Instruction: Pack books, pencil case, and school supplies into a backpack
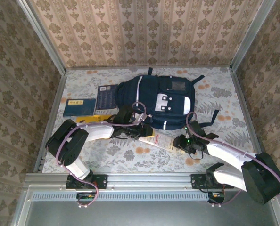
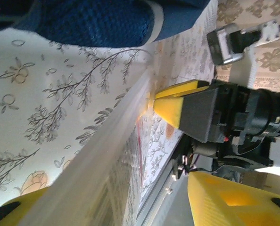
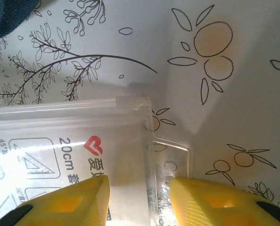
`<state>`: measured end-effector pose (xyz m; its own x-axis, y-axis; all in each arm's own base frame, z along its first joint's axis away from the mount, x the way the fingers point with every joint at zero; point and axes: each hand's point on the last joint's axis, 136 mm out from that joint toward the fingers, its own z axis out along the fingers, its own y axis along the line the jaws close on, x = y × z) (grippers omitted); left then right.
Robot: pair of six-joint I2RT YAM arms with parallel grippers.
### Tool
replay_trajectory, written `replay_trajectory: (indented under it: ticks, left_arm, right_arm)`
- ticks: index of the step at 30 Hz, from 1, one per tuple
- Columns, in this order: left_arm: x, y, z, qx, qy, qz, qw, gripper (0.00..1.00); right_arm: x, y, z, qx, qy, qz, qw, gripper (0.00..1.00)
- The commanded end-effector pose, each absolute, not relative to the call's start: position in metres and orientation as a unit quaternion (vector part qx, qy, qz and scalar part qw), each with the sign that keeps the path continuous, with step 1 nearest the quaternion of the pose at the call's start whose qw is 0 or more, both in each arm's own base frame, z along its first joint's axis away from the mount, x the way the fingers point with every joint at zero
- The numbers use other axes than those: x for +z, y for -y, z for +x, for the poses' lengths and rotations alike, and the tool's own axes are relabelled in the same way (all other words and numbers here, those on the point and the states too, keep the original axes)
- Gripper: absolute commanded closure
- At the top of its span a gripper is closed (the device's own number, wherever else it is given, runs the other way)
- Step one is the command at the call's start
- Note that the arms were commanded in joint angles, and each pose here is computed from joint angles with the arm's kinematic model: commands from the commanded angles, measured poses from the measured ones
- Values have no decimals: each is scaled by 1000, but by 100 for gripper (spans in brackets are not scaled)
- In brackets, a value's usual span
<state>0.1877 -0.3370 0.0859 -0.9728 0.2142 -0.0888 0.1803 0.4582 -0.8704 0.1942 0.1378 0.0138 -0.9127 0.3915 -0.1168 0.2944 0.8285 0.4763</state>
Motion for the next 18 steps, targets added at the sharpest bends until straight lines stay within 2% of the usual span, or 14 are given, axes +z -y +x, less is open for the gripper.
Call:
replay_trajectory:
  ticks: [1, 4, 8, 11, 18]
  left_arm:
    - [96, 334, 186, 503, 854, -132, 3, 43]
    - [96, 334, 185, 503, 855, -131, 6, 36]
    - [99, 333, 184, 506, 852, -133, 3, 36]
    - [103, 333, 183, 510, 850, -135, -1, 46]
    - [104, 336, 185, 516, 845, -141, -2, 90]
  right_arm:
    - [-17, -119, 175, 182, -961, 191, 81, 56]
    - [-17, -119, 175, 183, -961, 191, 80, 56]
    - [-16, -120, 177, 183, -961, 190, 82, 56]
    - [-17, -121, 178, 185, -961, 189, 80, 56]
    - [-13, -122, 181, 183, -962, 186, 82, 57]
